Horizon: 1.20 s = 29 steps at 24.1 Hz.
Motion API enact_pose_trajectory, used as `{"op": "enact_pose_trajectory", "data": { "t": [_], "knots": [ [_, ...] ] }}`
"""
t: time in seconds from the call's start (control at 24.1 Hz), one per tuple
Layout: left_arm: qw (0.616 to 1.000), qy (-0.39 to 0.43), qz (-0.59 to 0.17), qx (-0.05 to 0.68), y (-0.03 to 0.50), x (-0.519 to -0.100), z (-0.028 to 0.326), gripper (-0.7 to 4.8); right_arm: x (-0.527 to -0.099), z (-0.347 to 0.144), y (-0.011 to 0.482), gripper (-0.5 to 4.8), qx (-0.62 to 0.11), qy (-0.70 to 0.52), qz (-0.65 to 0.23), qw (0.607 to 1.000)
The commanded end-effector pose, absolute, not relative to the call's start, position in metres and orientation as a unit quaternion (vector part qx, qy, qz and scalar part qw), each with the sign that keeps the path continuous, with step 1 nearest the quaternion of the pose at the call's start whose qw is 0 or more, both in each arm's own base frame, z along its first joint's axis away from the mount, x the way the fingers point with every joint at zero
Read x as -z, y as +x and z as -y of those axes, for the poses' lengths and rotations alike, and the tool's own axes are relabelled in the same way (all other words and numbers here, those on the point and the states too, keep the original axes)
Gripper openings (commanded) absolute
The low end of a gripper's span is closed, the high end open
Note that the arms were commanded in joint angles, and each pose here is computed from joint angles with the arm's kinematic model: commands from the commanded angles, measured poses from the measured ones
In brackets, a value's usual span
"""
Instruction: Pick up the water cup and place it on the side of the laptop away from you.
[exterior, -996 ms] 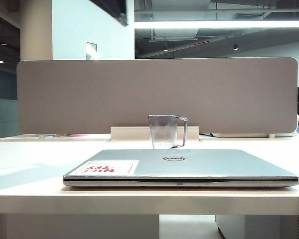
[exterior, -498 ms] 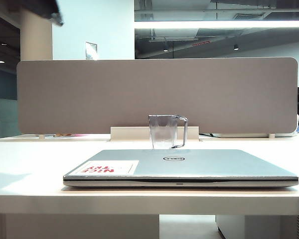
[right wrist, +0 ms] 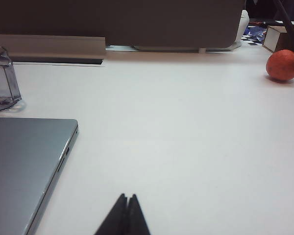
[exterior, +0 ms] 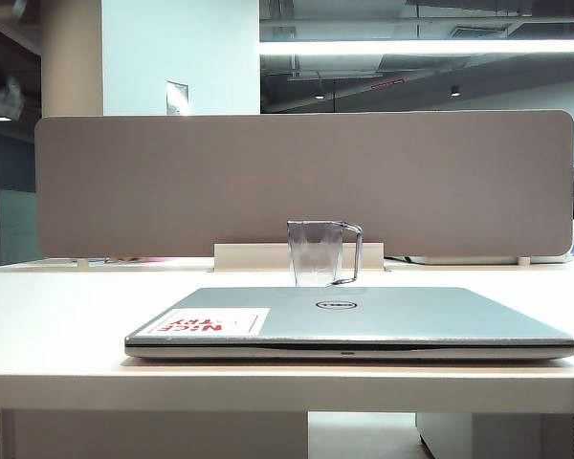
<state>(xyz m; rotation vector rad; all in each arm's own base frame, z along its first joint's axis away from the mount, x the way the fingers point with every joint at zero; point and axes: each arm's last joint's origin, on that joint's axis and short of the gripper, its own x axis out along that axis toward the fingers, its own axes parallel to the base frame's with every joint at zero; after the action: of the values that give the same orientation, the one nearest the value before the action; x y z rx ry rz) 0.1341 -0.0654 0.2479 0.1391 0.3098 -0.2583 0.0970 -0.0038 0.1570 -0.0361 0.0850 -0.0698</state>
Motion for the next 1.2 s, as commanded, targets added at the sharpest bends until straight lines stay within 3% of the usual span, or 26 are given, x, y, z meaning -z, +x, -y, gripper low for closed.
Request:
{"op": "enact_pose_trajectory", "data": {
  "t": [0.04,0.62,1.2],
  "knots": [
    [0.980,0.006,-0.168,0.110,0.126,-0.217,0.050,-0.06,-0.156,0.004,0.097,-0.01,0.038,-0.019,-0.040,0.998],
    [0.996,-0.064,-0.050,0.037,0.096,-0.179,0.007,-0.06,-0.156,0.004,0.097,-0.01,0.038,-0.019,-0.040,0.998],
    [0.996,-0.064,-0.041,0.038,0.095,-0.164,0.006,-0.06,-0.156,0.004,0.097,-0.01,0.037,-0.019,-0.040,0.998]
  ]
}}
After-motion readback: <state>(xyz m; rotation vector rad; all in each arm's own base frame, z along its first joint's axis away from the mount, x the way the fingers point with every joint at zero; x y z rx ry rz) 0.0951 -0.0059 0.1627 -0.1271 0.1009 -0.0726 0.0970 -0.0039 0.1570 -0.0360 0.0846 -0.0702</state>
